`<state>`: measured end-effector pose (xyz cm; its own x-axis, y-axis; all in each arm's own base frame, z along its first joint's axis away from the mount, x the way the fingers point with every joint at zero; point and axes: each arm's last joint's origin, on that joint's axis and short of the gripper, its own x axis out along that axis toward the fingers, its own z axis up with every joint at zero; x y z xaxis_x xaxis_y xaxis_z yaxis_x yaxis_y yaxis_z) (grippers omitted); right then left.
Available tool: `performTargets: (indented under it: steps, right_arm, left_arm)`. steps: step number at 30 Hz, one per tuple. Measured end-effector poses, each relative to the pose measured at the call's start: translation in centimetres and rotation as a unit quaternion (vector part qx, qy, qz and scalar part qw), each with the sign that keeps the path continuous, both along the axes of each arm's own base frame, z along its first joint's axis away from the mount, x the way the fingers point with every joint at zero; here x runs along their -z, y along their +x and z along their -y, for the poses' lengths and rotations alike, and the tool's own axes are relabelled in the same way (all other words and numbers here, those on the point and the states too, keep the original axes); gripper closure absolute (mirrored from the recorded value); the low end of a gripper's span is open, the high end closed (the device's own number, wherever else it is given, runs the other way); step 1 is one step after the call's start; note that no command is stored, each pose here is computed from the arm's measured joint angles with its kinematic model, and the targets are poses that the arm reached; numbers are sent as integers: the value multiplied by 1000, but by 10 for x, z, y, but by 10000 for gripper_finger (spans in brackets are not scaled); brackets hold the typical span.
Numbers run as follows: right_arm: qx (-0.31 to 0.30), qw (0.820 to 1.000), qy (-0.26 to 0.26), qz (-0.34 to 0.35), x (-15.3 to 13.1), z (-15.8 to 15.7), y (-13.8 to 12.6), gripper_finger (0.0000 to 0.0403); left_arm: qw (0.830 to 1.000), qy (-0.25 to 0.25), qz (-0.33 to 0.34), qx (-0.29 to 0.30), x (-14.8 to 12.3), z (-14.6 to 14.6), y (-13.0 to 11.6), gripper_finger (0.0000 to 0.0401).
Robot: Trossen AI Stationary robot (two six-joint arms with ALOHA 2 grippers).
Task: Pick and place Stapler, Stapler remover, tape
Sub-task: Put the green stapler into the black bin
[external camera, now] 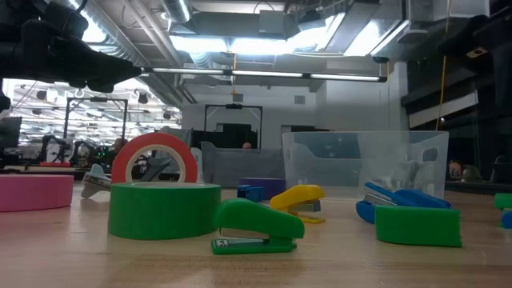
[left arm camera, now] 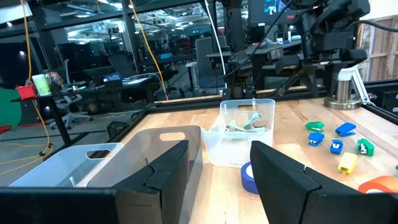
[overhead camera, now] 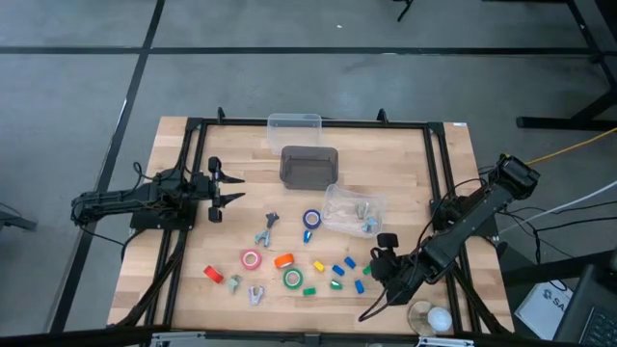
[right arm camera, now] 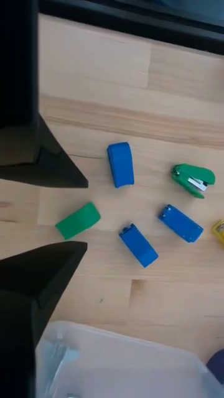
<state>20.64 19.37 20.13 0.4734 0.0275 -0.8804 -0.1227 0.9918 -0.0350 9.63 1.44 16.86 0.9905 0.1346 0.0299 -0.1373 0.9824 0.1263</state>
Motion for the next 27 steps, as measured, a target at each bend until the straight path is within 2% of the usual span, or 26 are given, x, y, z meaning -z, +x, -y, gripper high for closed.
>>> performTargets:
  steps: [16,22,27]
  right_arm:
    - [-32,998,-49,-32,33,15,-13,235]
    - [-45,997,-58,-31,34,20,-8,235]
    - [-82,995,-53,-21,35,20,0,235]
  left_arm:
    - [1000,0,0,0,0,0,0,232]
    - [1000,0,0,0,0,0,0,232]
    - [1000,0,0,0,0,0,0,232]
